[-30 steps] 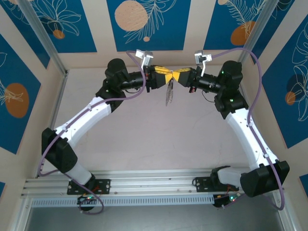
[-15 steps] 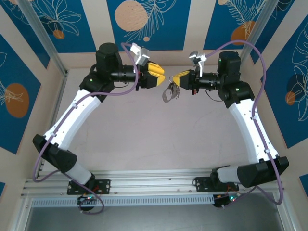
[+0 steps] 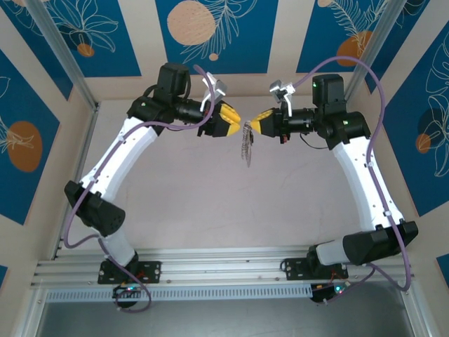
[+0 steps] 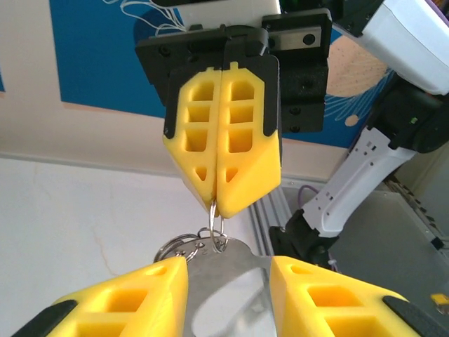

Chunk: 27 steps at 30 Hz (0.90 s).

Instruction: Put the keys on the keyring

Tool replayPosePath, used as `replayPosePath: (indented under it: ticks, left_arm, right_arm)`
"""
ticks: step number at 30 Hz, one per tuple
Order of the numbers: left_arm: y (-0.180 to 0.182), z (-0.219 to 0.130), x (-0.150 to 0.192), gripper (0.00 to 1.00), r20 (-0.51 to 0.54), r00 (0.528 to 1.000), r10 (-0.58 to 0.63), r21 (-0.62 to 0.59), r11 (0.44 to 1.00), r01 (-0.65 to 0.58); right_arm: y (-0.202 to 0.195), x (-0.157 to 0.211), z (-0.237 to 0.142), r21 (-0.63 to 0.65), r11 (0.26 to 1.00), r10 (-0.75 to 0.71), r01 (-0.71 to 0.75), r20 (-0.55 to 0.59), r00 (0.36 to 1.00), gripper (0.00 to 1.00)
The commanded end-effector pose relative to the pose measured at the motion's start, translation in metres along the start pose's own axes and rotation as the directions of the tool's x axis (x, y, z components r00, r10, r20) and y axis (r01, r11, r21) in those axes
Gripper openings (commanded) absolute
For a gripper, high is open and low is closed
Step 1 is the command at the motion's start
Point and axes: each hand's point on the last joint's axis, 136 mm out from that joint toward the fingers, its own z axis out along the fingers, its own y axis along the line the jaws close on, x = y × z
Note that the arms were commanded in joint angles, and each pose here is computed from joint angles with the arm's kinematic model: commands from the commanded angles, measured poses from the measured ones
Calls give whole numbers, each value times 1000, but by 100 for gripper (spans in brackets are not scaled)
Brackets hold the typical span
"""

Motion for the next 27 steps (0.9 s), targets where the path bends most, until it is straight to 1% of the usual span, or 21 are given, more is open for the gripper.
replayPosePath:
  ticks: [1, 10, 27]
  left_arm:
    - [-16, -6, -9, 35, 19, 999, 31, 65, 997, -32]
    - [-16, -3, -6, 35, 18, 1000, 11, 92, 996, -12]
    - [-14, -1, 3, 32, 2, 1000, -13, 103, 995, 12]
  right_arm:
    - [13, -4, 2, -49, 998, -25, 25, -5, 1000, 0]
    - [15, -3, 12, -67, 997, -29, 28, -18, 999, 0]
    - [20, -5, 16, -78, 996, -39, 38, -12, 999, 0]
